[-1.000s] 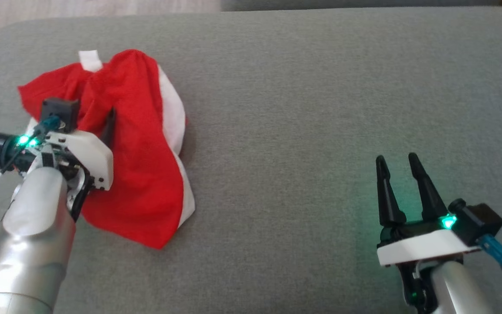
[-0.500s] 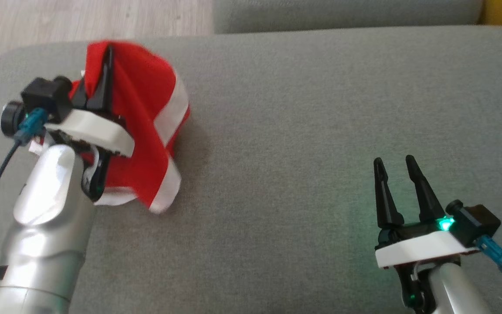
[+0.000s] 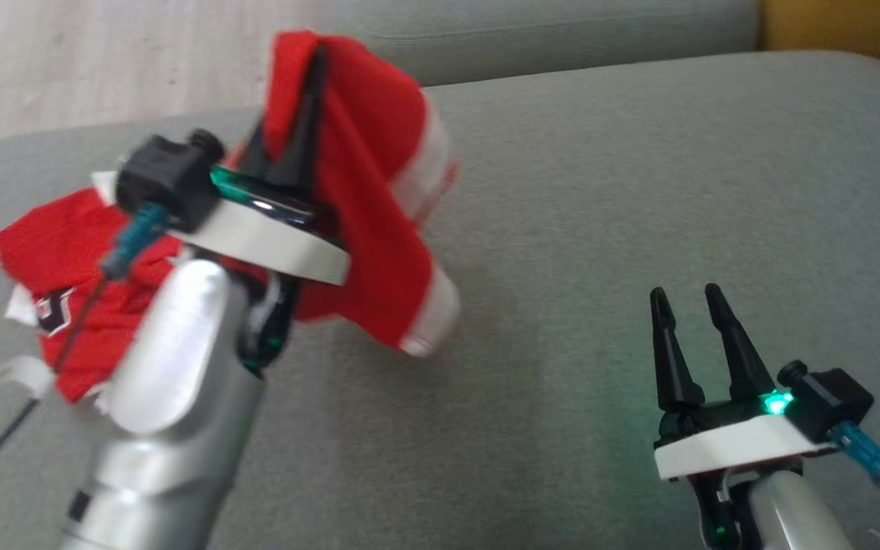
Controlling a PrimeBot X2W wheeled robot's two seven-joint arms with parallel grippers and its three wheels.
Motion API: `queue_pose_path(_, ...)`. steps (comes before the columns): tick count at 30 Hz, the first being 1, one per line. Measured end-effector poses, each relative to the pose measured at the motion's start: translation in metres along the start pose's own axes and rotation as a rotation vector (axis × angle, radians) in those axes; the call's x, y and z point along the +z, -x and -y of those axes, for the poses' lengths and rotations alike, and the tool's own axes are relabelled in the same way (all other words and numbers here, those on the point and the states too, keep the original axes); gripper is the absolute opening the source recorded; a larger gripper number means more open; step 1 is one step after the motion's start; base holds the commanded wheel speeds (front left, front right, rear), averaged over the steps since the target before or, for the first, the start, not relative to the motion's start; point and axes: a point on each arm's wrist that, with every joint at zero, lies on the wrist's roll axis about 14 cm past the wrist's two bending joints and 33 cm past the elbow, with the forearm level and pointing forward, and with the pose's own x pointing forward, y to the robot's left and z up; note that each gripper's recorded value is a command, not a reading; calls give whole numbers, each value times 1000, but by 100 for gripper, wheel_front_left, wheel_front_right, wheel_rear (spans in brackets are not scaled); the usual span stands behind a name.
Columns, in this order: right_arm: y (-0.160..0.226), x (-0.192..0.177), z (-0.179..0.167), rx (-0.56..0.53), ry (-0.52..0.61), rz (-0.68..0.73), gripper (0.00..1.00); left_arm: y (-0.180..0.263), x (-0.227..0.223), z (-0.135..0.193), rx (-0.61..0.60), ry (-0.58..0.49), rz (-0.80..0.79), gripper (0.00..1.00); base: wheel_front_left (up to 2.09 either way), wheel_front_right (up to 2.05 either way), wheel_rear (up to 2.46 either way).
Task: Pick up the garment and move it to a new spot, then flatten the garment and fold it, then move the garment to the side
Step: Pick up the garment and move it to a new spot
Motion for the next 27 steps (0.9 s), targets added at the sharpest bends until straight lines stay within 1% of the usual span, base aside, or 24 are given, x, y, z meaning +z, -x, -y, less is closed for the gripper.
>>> queue_pose_path(8, 17, 16, 31, -107, -14, 48, 100, -26, -26, 86, -193, 116, -34, 0, 0, 0, 0)
queue_pose_path(12, 23, 32, 47, -160, -13, 95, 100, -40, -39, 126, -279, 187, -47, 0, 0, 0, 0)
queue_pose_path(14, 28, 38, 56, -192, -13, 110, 100, -50, -36, 144, -325, 219, -22, 0, 0, 0, 0)
queue_pose_path(15, 36, 41, 65, -227, -14, 118, 100, -57, -26, 166, -386, 284, 19, 0, 0, 0, 0)
queue_pose_path(18, 46, 42, 77, -272, -15, 122, 100, -63, -11, 199, -473, 370, 64, 0, 0, 0, 0)
queue_pose_path(19, 48, 42, 79, -281, -14, 121, 100, -64, -8, 205, -481, 403, 70, 15, 0, 0, 0)
queue_pose_path(20, 48, 42, 81, -287, -13, 120, 100, -66, -8, 207, -481, 433, 67, 100, 0, 0, 0)
queue_pose_path(22, 48, 42, 84, -297, -12, 119, 100, -66, -23, 206, -458, 440, 26, 100, 0, 0, 0)
queue_pose_path(25, 44, 42, 85, -292, -13, 122, 100, -62, -55, 190, -404, 349, -50, 100, 0, 0, 0)
queue_pose_path(27, 39, 42, 83, -282, -16, 122, 100, -60, -66, 169, -350, 293, -69, 100, 0, 0, 0)
